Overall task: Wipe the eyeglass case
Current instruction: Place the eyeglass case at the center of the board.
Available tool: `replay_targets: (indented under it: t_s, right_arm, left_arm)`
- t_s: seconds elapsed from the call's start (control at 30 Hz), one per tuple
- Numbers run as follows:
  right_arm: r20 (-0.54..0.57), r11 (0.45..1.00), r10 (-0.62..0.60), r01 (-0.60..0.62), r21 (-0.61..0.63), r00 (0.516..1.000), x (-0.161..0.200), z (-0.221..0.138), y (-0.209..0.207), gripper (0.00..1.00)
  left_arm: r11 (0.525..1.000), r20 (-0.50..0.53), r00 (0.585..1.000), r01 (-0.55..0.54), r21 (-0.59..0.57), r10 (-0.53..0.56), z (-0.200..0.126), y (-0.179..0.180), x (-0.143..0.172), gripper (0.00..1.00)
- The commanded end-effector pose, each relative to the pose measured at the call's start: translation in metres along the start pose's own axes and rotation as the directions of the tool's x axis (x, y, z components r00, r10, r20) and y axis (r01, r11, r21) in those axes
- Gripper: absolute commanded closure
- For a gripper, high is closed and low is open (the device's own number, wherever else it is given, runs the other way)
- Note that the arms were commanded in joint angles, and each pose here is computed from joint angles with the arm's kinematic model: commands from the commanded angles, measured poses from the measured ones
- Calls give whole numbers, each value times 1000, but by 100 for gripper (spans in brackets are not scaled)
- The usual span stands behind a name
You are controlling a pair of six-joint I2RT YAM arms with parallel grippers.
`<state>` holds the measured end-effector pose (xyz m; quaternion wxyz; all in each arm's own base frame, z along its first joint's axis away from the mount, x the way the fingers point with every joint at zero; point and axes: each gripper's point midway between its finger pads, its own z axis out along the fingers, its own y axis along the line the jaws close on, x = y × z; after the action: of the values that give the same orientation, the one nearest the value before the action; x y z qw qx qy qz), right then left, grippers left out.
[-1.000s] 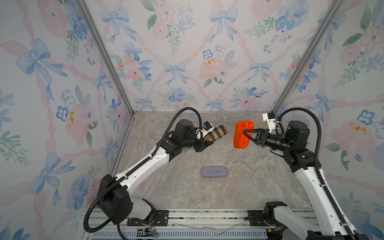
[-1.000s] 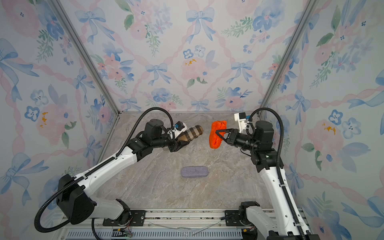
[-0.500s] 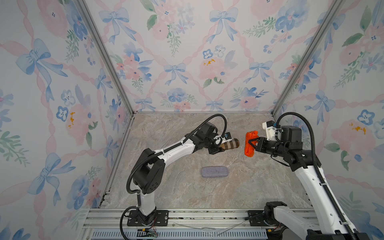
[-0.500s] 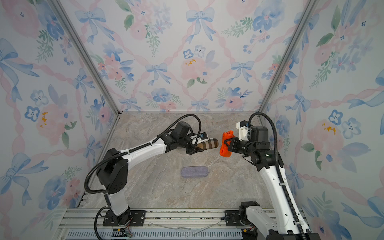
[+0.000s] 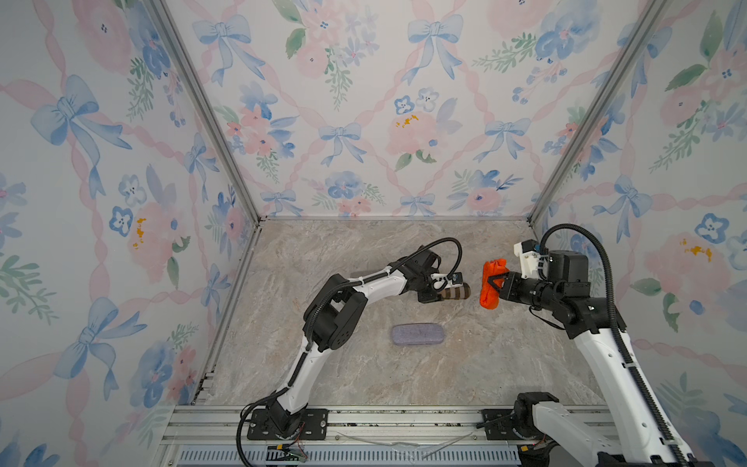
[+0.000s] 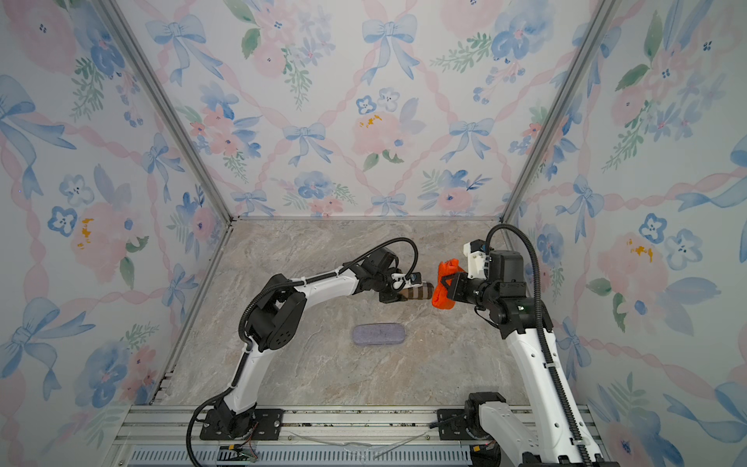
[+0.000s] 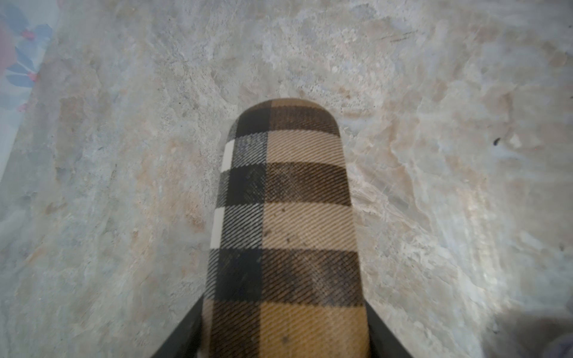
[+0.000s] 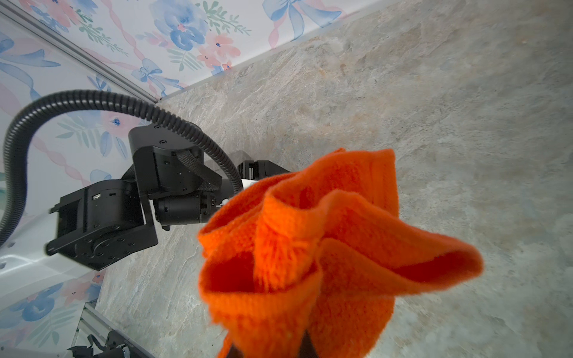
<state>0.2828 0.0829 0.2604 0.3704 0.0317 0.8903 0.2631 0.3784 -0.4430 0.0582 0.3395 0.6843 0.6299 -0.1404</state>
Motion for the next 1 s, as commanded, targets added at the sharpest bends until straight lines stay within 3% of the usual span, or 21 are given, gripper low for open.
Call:
replay_targets:
  t_s: [0.0, 0.17, 0.4, 0.43, 0.5, 0.63, 0.8, 0.87, 0.97]
  right_arm:
    - [7, 1000, -3, 3, 10, 1000, 0, 3, -7, 100]
    - [8, 1000, 6, -6, 1, 1000, -2, 8, -8, 100]
    - [25, 1000, 12, -12, 6, 1000, -13, 6, -6, 100]
    - [27, 1000, 12, -12, 5, 1000, -14, 5, -6, 100]
    - [27, 1000, 14, -14, -4, 1000, -17, 6, -4, 100]
    - [39, 999, 26, -24, -30, 999, -22, 5, 2, 100]
    - [71, 999, 15, -12, -39, 997, -27, -5, 8, 100]
    - [82, 999, 8, -4, -46, 997, -29, -8, 11, 100]
    - [93, 998, -7, 12, -56, 996, -32, -9, 14, 100]
  left_arm:
    - [1000, 32, 999, -30, -4, 30, 5, 6, -7, 55]
    - [1000, 13, 1000, -18, 0, 18, 13, 5, 1, 47]
    - [999, 24, 999, 21, 44, -22, 15, -4, 6, 26]
    - [999, 22, 999, 23, 43, -24, 15, -4, 7, 22]
    - [999, 19, 999, 28, 32, -28, 14, -1, 6, 2]
    - [999, 34, 999, 29, -13, -29, 4, 12, -7, 2]
    - [994, 90, 995, 44, -96, -35, -37, 33, -44, 2]
    - [982, 86, 995, 66, -175, -52, -57, 46, -54, 2]
    - [914, 90, 993, 100, -393, -70, -100, 80, -62, 2]
